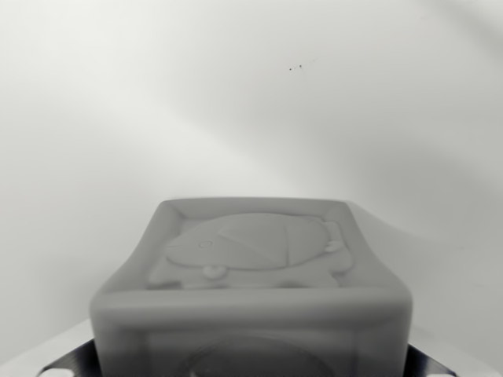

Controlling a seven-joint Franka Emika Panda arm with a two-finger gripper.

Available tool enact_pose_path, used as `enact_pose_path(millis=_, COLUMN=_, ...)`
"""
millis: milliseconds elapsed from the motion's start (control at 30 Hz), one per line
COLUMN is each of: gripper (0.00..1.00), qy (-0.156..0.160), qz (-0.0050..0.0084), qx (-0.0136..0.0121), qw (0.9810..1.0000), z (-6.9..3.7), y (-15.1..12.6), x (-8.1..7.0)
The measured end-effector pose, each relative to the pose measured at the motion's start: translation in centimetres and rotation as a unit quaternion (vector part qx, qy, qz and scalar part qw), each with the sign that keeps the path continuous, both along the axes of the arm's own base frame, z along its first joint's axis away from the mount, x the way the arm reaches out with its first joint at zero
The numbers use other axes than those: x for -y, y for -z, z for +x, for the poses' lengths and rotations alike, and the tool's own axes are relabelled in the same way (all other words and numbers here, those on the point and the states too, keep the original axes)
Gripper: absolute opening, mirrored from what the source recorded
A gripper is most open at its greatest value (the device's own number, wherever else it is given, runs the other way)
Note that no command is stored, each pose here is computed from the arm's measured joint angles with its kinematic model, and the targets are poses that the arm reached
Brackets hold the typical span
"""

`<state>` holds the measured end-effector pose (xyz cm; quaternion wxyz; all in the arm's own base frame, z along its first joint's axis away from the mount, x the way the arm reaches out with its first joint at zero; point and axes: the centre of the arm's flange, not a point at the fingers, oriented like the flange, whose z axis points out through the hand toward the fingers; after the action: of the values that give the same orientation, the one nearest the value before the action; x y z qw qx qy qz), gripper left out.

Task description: Destack cube

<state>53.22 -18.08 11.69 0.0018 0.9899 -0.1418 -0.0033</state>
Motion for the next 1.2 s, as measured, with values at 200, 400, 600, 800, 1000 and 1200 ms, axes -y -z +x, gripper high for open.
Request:
enact_pose_path(millis=200, gripper=1.00, qy=0.000, qz=0.0000, qx=0.0003, qw=1.0000, z=0.02, y=0.10, x=0.01)
enact_pose_path(millis=400, gripper=1.00, qy=0.000, qz=0.0000, qx=0.0004, qw=1.0000, z=0.02, y=0.10, x=0.01)
enact_pose_path(millis=600, gripper=1.00, qy=0.000, qz=0.0000, qx=0.0005, qw=1.0000, z=0.02, y=0.12, x=0.01)
enact_pose_path(millis=800, gripper=1.00, qy=0.000, qz=-0.0001, qx=0.0006, qw=1.0000, z=0.02, y=0.12, x=0.01)
enact_pose_path(millis=1000, gripper=1.00, qy=0.000, qz=-0.0001, qx=0.0006, qw=1.0000, z=0.03, y=0.12, x=0.01)
enact_pose_path(millis=1200, gripper=1.00, qy=0.000, qz=-0.0001, qx=0.0006, qw=1.0000, z=0.03, y=0.12, x=0.01)
